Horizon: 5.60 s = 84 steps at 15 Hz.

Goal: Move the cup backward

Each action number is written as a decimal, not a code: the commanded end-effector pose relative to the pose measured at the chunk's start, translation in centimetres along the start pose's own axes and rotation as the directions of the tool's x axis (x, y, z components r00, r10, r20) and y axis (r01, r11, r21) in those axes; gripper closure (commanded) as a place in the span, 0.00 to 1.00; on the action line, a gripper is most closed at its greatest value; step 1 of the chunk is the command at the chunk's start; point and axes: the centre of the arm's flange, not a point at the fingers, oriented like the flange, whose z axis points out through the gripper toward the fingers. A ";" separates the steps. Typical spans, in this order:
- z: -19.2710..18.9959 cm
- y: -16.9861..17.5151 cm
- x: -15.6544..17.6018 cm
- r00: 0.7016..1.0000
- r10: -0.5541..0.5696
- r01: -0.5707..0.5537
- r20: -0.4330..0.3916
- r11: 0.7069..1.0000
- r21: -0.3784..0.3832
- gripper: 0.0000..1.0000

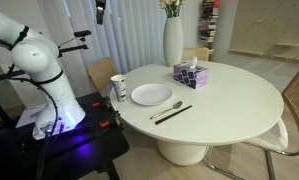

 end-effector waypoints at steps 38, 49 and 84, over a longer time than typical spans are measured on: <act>18.3 -27.0 5.0 0.838 -0.517 0.501 -0.174 0.856 -0.127 0.00; 21.4 -24.9 8.3 0.887 -0.437 0.429 -0.147 0.899 -0.087 0.00; 28.1 -24.0 9.6 0.916 -0.396 0.394 -0.065 0.918 -0.044 0.99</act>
